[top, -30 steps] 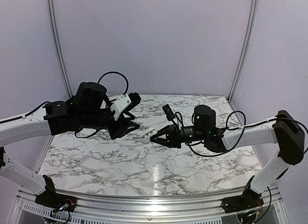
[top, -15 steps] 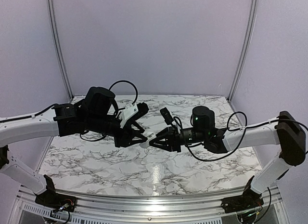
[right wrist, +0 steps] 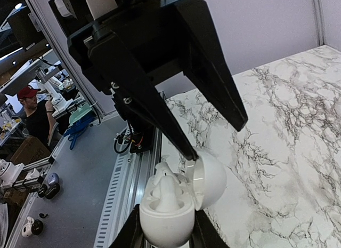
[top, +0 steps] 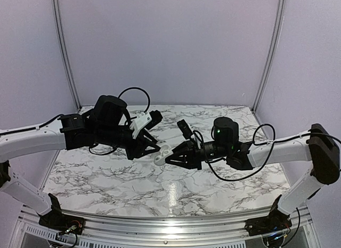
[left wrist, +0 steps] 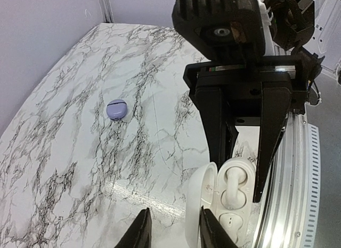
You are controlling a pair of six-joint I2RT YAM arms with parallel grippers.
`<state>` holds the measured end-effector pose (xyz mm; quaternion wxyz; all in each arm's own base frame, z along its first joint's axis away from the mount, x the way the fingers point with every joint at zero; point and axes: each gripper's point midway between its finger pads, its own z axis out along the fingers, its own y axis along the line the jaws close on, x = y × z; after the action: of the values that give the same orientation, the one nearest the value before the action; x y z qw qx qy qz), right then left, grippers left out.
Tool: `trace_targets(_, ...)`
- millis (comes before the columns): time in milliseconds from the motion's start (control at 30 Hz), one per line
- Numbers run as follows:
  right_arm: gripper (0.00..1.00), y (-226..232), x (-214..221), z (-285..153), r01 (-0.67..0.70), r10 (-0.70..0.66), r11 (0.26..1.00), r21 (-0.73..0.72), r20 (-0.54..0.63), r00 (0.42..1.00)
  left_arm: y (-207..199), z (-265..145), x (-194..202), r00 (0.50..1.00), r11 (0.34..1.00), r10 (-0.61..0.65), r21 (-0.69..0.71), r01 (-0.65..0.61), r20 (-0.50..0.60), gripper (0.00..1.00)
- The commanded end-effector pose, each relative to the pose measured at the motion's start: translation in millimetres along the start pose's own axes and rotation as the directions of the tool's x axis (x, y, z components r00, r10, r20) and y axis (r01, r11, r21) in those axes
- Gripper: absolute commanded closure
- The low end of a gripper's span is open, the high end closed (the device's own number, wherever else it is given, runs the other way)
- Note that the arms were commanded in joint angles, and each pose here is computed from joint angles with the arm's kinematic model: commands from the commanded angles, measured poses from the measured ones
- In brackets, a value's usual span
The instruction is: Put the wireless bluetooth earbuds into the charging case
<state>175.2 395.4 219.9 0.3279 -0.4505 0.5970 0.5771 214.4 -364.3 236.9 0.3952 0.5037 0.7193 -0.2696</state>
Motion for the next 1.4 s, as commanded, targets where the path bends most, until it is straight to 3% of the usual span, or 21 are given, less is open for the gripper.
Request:
trace_targets(0,1.0,19.7,-24.3,-0.7,0.09,-0.087,0.995,-0.054,0.047,0.995,13.0,-3.5,-4.4,1.0,0.999,-0.02,-0.049,0.021,0.015,0.68)
trace_targets(100,1.0,12.4,-26.2,-1.0,0.074,-0.073,0.997,-0.014,0.056,0.996,10.8,-8.3,-7.4,0.999,0.999,-0.01,-0.037,0.012,0.044,0.69)
trace_targets(267,1.0,-4.8,-24.8,-4.2,0.028,-0.032,0.997,0.066,0.064,0.997,4.3,-38.3,-25.6,0.979,0.999,0.043,-0.041,-0.035,0.2,0.69)
trace_targets(400,1.0,-11.9,-25.4,-7.4,0.024,-0.031,0.993,0.112,0.062,0.998,-3.7,-49.2,-25.0,0.966,0.995,0.102,-0.031,-0.097,0.238,0.72)
trace_targets(700,1.0,-10.2,-29.1,-7.6,0.041,-0.049,0.992,0.123,0.061,0.997,-30.3,-34.2,-15.5,0.971,0.983,0.123,0.106,-0.147,0.206,0.87)
trace_targets(1367,1.0,-4.2,-32.8,-3.2,0.061,-0.067,0.993,0.103,0.049,0.997,-23.1,-9.2,-4.2,0.986,0.987,0.117,0.094,-0.128,0.119,0.89)
